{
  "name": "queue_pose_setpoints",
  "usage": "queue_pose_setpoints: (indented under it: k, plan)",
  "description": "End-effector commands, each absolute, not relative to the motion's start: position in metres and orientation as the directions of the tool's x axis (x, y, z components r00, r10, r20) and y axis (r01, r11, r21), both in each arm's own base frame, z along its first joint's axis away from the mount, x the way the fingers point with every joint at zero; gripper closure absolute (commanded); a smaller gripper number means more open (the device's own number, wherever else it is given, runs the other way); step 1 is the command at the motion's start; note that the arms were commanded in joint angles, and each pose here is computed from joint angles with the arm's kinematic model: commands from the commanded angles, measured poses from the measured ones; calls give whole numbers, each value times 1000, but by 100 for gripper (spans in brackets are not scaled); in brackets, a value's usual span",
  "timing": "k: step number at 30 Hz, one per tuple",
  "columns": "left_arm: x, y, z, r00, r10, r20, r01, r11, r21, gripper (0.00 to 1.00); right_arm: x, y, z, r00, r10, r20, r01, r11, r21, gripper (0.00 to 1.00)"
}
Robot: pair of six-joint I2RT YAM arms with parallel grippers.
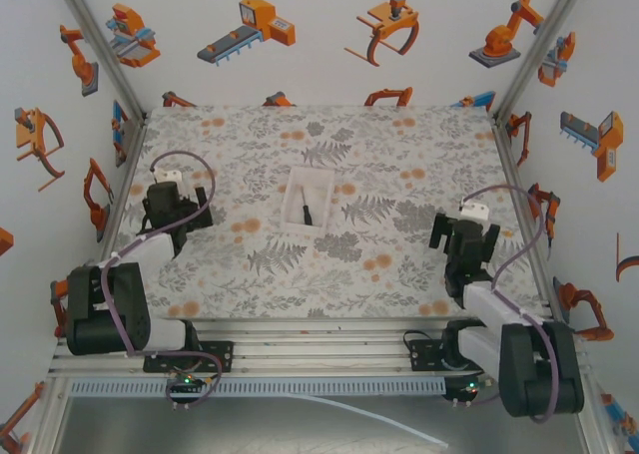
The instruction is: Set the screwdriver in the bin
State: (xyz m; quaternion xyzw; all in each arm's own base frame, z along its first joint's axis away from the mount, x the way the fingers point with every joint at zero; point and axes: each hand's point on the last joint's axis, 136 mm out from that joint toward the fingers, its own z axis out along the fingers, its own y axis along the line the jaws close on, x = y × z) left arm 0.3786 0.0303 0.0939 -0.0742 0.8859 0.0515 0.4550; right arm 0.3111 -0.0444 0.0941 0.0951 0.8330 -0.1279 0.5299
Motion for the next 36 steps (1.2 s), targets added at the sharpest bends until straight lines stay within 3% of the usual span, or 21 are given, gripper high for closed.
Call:
queue_pose_setpoints:
  k: [1, 9, 19, 22, 29, 36]
  plan:
    - [396, 33, 126, -415, -115, -902, -197, 980, -34, 3, 341, -43, 129, -258, 48, -965, 284, 958, -28, 0]
    - [392, 26, 111, -360, -116, -926, -158, 986, -62, 3, 376, -32, 118, -278, 28, -960, 184, 983, -25, 0]
    - [392, 19, 100, -353, -95, -931, -124, 991, -54, 3, 385, -30, 93, -296, 51, -954, 142, 990, 8, 0]
    - [389, 18, 96, -276, -88, -957, -114, 992, -58, 3, 386, -28, 93, -299, 50, -953, 131, 991, 11, 0]
    - [396, 12, 89, -371, -53, -927, -107, 994, -14, 3, 395, -23, 89, -357, 40, -933, 97, 995, 5, 0]
    - [397, 8, 90, -364, -32, -931, -99, 995, 5, 3, 395, -24, 89, -358, 36, -933, 99, 995, 1, 1]
